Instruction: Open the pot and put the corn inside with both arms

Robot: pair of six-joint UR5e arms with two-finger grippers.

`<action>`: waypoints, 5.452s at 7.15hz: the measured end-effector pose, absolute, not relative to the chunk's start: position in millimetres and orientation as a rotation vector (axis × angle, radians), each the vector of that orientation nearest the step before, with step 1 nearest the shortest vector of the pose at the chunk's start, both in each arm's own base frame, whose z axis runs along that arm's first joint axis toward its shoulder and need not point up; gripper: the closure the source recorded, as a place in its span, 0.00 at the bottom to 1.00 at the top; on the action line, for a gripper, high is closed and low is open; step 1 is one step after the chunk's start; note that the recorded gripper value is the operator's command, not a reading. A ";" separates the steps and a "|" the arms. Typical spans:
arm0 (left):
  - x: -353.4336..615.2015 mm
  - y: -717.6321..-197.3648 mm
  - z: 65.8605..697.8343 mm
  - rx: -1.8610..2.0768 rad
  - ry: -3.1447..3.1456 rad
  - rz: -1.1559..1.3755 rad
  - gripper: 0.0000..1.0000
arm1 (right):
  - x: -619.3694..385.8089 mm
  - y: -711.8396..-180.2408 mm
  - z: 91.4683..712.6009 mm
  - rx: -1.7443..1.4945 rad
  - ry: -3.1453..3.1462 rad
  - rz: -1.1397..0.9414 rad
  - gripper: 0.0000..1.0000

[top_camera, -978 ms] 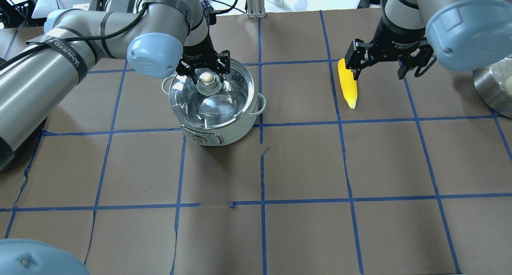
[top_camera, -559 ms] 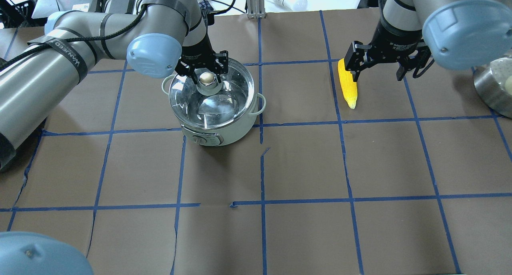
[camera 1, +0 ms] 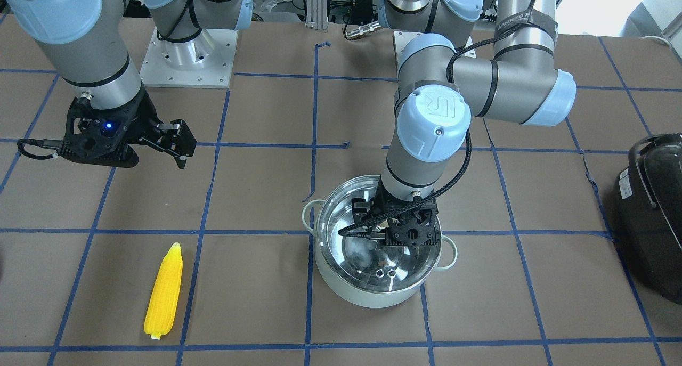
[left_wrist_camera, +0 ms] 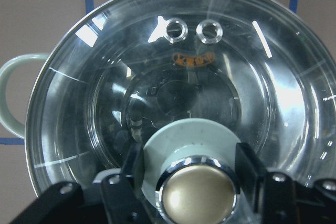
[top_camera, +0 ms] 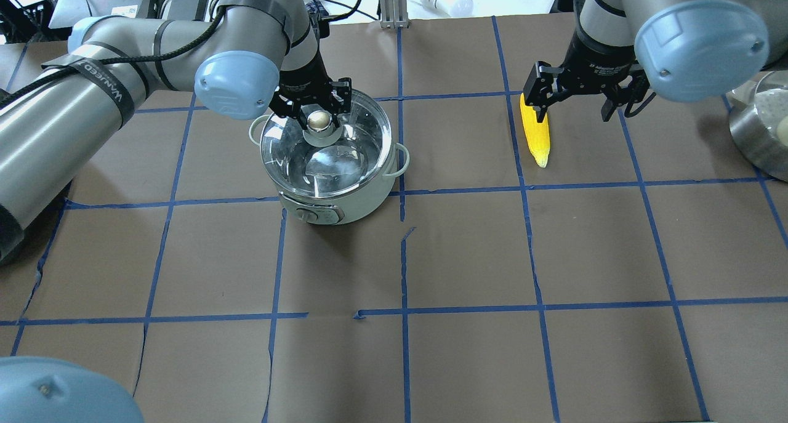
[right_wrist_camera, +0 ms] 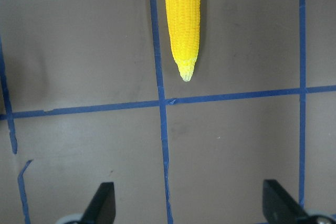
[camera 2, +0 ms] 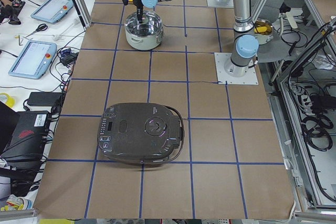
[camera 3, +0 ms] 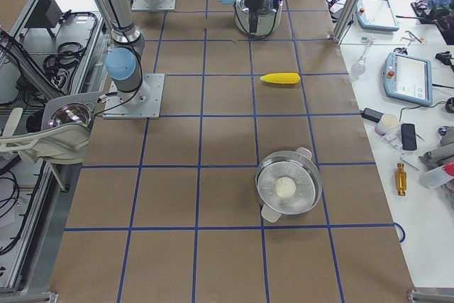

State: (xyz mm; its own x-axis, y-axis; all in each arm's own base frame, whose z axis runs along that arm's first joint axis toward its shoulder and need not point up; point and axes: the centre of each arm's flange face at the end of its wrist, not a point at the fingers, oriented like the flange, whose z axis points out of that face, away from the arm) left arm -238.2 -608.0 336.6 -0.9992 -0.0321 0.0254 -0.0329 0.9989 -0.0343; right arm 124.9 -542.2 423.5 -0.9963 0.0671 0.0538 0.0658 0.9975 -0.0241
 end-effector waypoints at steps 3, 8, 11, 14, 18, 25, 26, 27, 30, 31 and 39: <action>-238.1 -608.0 343.9 0.051 -3.113 0.073 0.63 | 120.0 -587.5 373.3 -0.101 -3.083 0.110 0.00; -113.8 -636.2 404.1 0.067 -3.122 0.072 0.69 | 83.2 -648.9 272.3 -0.183 -3.076 0.157 0.00; 42.1 -643.9 371.9 0.008 -3.125 0.000 0.76 | 77.0 -665.7 213.3 -0.218 -3.105 0.104 0.00; 114.1 -623.2 294.1 -0.043 -3.126 0.001 0.78 | 80.1 -674.3 194.9 -0.219 -3.147 0.088 0.65; 115.4 -609.9 236.0 -0.155 -3.135 0.044 0.78 | 79.5 -675.9 200.1 -0.231 -3.142 0.101 1.00; 116.8 -609.8 219.5 -0.155 -3.128 0.006 0.10 | 298.4 -647.2 410.8 -0.232 -3.173 0.238 1.00; 116.9 -609.8 218.8 -0.153 -3.128 0.004 0.07 | 347.6 -633.4 416.2 -0.157 -3.169 0.262 1.00; 116.9 -609.6 219.0 -0.153 -3.128 0.004 0.04 | 394.2 -620.2 405.3 -0.117 -3.161 0.262 1.00; 116.0 -610.5 243.4 -0.157 -3.147 0.050 0.03 | 469.5 -598.0 352.3 -0.085 -3.164 0.215 0.89; 113.5 -608.4 255.7 -0.157 -3.151 0.067 0.03 | 482.9 -590.8 341.5 -0.061 -3.165 0.198 0.63; 68.6 -569.5 382.4 -0.151 -3.153 0.099 0.03 | 458.6 -587.9 360.9 -0.074 -3.219 0.292 0.00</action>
